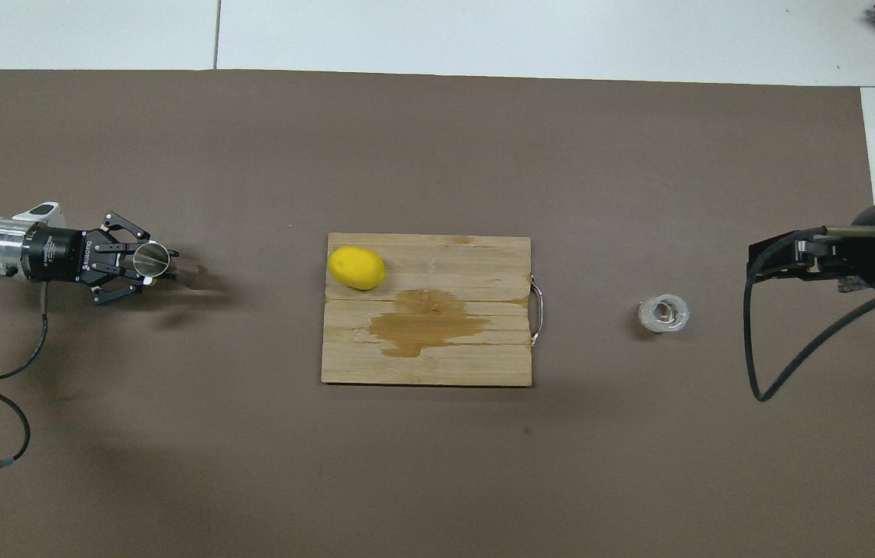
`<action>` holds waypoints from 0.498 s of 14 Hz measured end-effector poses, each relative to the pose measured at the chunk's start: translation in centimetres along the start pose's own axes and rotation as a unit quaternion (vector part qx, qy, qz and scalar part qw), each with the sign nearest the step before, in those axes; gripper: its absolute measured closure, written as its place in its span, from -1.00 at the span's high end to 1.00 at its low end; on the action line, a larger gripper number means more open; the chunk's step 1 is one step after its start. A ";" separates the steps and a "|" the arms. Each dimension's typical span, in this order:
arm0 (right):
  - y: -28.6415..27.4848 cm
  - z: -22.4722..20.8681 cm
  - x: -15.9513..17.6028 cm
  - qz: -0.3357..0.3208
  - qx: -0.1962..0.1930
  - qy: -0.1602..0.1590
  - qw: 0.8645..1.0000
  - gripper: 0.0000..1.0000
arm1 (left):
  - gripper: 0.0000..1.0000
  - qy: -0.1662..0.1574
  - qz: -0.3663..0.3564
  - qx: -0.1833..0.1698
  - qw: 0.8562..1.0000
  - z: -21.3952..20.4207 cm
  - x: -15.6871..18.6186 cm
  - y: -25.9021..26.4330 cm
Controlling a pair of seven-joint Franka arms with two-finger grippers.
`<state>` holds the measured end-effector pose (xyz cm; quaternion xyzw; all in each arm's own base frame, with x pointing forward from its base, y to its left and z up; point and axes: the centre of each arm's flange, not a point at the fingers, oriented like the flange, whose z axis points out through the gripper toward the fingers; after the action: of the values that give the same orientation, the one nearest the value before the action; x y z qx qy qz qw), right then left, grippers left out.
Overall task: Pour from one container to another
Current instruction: 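Lift the metal cup with the left gripper, then carry the metal cup over the wooden board with the left gripper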
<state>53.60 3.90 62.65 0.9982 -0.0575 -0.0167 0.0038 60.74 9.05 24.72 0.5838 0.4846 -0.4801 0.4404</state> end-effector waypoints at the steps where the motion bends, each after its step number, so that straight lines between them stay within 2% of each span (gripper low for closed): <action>1: 0.0 0.0 0.0 0.000 0.000 0.000 1.000 1.00 | -0.38 -0.006 0.000 -0.001 1.000 0.4 -0.2 0.2; 7: 0.0 0.0 0.0 0.000 0.000 0.000 1.000 1.00 | -0.38 -0.031 -0.008 -0.007 0.999 2.5 -3.1 1.9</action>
<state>53.60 3.90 62.65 0.9982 -0.0575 -0.0167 0.0038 62.03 5.87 27.50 0.5617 0.4790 -0.4977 0.4553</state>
